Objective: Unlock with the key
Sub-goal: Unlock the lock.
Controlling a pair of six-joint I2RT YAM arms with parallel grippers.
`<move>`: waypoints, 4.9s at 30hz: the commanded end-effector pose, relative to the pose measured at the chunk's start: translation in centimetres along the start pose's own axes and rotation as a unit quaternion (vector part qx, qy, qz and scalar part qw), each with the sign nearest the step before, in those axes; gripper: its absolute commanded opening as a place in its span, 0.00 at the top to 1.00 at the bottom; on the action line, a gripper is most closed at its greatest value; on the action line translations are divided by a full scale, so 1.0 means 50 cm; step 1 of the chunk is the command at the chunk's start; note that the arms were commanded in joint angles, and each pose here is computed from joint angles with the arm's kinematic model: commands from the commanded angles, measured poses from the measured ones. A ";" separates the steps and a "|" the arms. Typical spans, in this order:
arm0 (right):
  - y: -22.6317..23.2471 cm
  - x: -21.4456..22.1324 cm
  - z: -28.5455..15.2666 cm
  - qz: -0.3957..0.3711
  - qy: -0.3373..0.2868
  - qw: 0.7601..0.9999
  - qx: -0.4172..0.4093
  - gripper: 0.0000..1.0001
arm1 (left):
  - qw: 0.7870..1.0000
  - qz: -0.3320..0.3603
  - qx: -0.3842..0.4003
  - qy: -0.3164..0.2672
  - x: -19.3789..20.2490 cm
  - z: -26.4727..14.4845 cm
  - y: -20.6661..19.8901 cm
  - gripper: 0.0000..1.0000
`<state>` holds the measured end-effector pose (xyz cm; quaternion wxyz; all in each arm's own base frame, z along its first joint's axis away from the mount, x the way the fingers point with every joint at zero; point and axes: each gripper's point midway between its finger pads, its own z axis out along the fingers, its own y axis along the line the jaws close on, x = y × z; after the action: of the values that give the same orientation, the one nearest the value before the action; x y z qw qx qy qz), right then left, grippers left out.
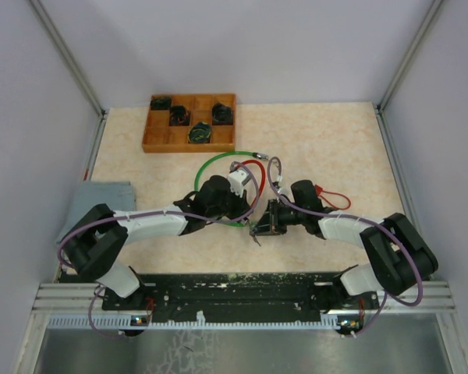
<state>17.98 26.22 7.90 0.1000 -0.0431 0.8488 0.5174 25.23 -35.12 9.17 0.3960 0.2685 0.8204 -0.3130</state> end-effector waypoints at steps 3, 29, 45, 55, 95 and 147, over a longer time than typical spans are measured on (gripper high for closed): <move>0.014 -0.018 0.003 -0.021 -0.008 1.000 -0.016 1.00 | 0.998 0.006 0.027 -0.052 -0.063 -0.016 -0.027 1.00; 0.032 -0.019 0.012 -0.024 0.003 0.999 -0.023 1.00 | 0.998 0.007 0.033 -0.051 -0.058 -0.010 -0.029 1.00; 0.035 -0.007 0.015 -0.023 0.011 1.000 -0.019 1.00 | 0.998 0.007 0.027 -0.052 -0.057 -0.010 -0.024 1.00; 0.028 -0.001 0.017 -0.014 0.028 1.000 0.001 1.00 | 0.998 0.011 0.045 -0.044 -0.048 -0.009 -0.037 1.00; 0.071 -0.085 -0.031 0.044 -0.011 0.999 0.010 1.00 | 0.991 0.078 -0.044 -0.095 -0.059 -0.016 -0.047 1.00; 0.025 -0.017 -0.037 0.044 0.050 0.995 0.070 1.00 | 0.993 0.063 -0.049 -0.090 -0.031 0.014 -0.041 1.00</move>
<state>17.62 24.60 9.10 0.0209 -0.0066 0.8917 0.4520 24.89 -36.48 8.63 0.4744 0.2787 0.7979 -0.2462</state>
